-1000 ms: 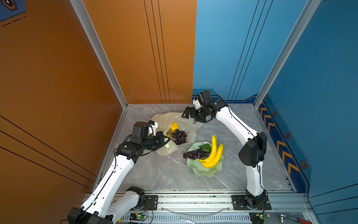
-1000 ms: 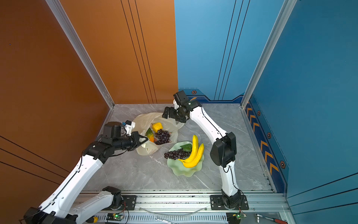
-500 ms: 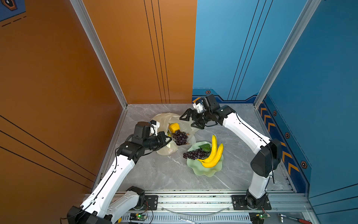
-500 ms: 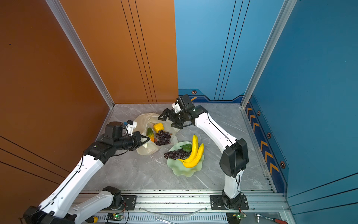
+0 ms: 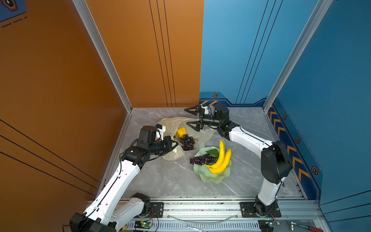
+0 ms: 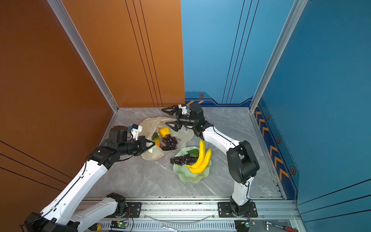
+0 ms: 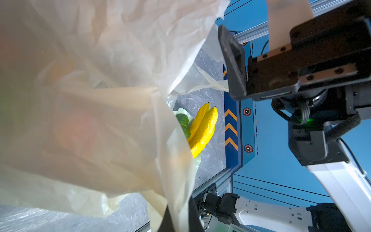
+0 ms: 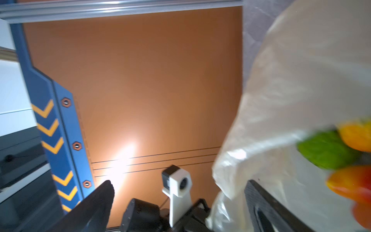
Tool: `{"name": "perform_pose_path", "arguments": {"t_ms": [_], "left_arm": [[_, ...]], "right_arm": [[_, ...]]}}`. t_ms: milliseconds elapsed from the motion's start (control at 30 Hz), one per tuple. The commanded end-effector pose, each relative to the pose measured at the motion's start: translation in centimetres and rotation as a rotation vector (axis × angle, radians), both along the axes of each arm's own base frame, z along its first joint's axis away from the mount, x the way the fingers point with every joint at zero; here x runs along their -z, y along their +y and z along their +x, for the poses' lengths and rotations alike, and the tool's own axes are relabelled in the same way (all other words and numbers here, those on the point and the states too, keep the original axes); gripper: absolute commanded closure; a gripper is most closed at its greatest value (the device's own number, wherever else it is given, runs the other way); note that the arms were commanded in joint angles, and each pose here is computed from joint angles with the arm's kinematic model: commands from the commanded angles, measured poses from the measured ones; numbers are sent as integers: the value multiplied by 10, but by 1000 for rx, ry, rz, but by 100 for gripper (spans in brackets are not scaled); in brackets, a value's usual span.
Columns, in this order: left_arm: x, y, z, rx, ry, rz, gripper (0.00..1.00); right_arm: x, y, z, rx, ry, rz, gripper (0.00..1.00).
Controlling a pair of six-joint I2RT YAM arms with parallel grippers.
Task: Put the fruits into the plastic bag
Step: 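Raise the right gripper out of the bag and swing it back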
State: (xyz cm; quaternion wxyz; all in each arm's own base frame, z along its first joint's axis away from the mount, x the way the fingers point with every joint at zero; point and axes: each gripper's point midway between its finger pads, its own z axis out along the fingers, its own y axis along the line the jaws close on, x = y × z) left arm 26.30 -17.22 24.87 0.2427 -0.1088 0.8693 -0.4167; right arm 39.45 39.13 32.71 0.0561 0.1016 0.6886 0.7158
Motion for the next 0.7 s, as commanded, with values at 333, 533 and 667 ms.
{"name": "perform_pose_path", "arguments": {"t_ms": [333, 533, 667], "left_arm": [[-13, 2, 7, -13, -42, -3, 100], [-15, 1, 7, -7, -47, -7, 100], [-17, 2, 6, -7, -52, -9, 100]], "right_arm": [[-165, -3, -32, -100, -263, 301, 0], [-172, -25, -45, -18, -422, -9, 0], [-161, -62, -54, 101, -504, -258, 0]]}}
